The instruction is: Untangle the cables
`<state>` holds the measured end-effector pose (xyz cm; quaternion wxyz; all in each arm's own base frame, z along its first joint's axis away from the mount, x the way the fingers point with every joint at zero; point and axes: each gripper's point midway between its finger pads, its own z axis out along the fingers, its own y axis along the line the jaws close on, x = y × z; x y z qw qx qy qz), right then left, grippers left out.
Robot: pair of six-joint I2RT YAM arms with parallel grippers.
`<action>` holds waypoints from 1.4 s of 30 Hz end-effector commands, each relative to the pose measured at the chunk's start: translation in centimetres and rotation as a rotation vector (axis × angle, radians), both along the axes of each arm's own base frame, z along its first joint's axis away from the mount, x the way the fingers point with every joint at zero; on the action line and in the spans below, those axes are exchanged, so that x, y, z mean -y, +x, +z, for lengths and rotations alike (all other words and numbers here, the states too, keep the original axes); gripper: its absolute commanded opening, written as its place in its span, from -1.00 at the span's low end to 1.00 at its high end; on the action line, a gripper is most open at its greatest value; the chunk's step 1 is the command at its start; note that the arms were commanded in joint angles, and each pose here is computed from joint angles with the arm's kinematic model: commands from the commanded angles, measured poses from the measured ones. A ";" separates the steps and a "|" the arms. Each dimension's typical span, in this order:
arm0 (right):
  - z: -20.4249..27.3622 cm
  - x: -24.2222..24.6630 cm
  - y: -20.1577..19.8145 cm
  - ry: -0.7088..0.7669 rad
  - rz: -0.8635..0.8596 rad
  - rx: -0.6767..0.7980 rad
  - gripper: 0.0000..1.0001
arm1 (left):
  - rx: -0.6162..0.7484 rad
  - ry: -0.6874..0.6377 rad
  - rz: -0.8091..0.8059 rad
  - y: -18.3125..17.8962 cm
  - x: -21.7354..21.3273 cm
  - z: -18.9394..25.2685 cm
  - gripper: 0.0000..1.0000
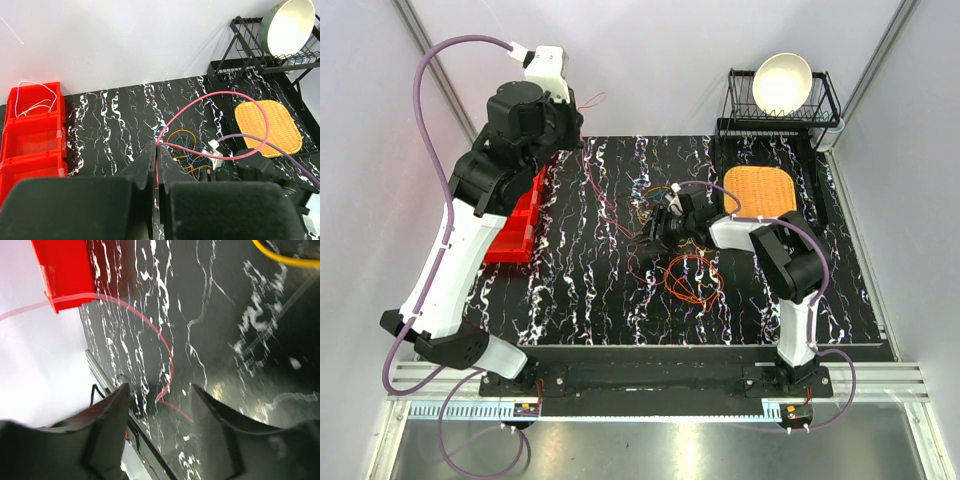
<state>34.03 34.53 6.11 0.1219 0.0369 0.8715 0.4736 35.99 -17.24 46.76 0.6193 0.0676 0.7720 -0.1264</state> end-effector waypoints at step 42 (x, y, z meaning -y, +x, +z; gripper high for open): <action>28.7 -2.3 -0.6 0.241 0.048 0.409 -1.00 | -0.226 -0.143 -0.268 -5.4 3.3 -13.4 -0.93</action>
